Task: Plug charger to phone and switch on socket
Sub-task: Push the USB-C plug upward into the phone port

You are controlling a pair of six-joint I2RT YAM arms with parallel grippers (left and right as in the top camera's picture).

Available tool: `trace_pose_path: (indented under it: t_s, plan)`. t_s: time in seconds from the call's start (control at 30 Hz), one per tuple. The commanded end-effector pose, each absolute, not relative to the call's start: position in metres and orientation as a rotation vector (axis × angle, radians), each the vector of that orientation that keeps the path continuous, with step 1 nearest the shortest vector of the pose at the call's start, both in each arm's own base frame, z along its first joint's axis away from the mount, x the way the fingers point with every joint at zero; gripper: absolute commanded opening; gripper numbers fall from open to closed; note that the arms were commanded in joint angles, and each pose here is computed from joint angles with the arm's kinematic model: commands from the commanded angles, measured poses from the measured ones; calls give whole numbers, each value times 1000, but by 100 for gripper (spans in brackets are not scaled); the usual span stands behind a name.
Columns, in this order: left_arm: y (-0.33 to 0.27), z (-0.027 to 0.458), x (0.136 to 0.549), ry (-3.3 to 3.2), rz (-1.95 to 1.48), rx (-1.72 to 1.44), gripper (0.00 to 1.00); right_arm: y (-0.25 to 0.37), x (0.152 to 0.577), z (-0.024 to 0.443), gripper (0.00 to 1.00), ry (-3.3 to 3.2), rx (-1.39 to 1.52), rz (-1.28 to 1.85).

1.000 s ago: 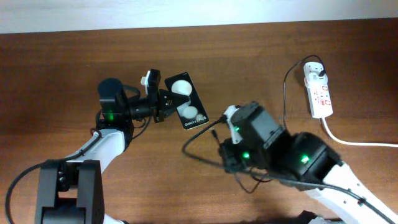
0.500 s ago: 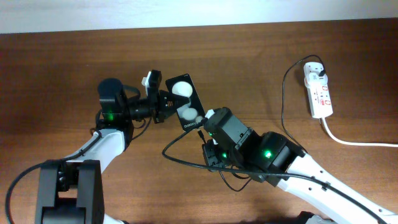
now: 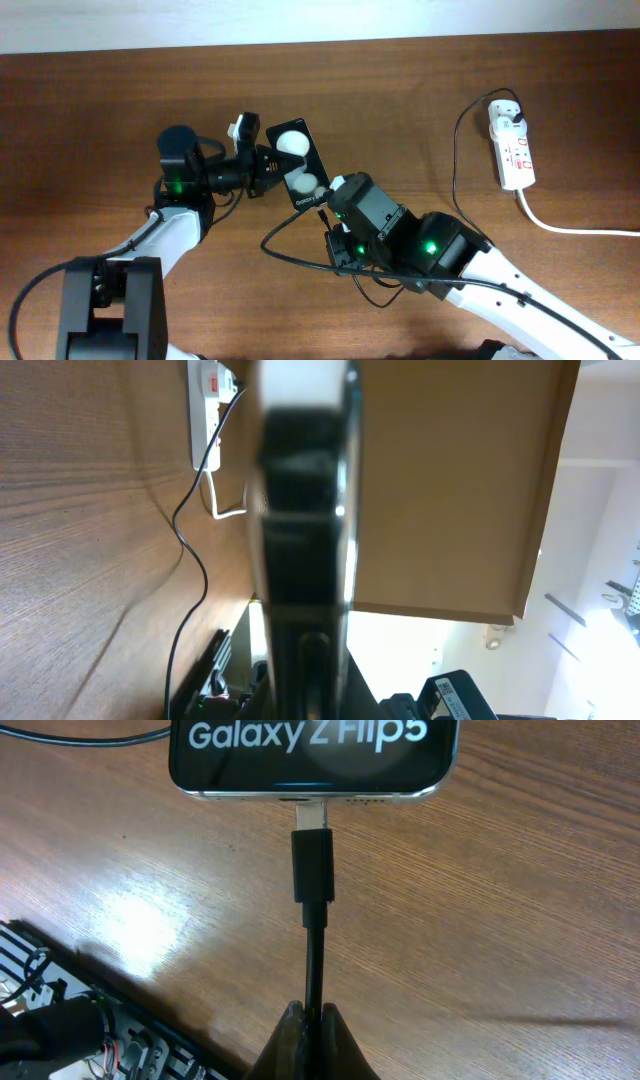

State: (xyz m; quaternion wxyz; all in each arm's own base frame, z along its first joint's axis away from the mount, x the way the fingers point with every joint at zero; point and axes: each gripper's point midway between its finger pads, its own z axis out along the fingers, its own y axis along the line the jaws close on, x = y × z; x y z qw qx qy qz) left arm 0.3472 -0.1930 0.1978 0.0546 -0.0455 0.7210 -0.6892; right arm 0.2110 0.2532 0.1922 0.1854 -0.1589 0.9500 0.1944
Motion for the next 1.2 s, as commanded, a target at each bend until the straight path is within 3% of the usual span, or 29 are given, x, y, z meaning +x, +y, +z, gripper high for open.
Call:
trace_pose_path:
  t_s: [0.0,1.17]
  plan:
    - [-193,205,353,2156,-2060,-95,0,255,209,192,4,2680,-452,559]
    - [-194,205,345,2169,-2089,-35,0,257,206,192,4,2697,-425,589]
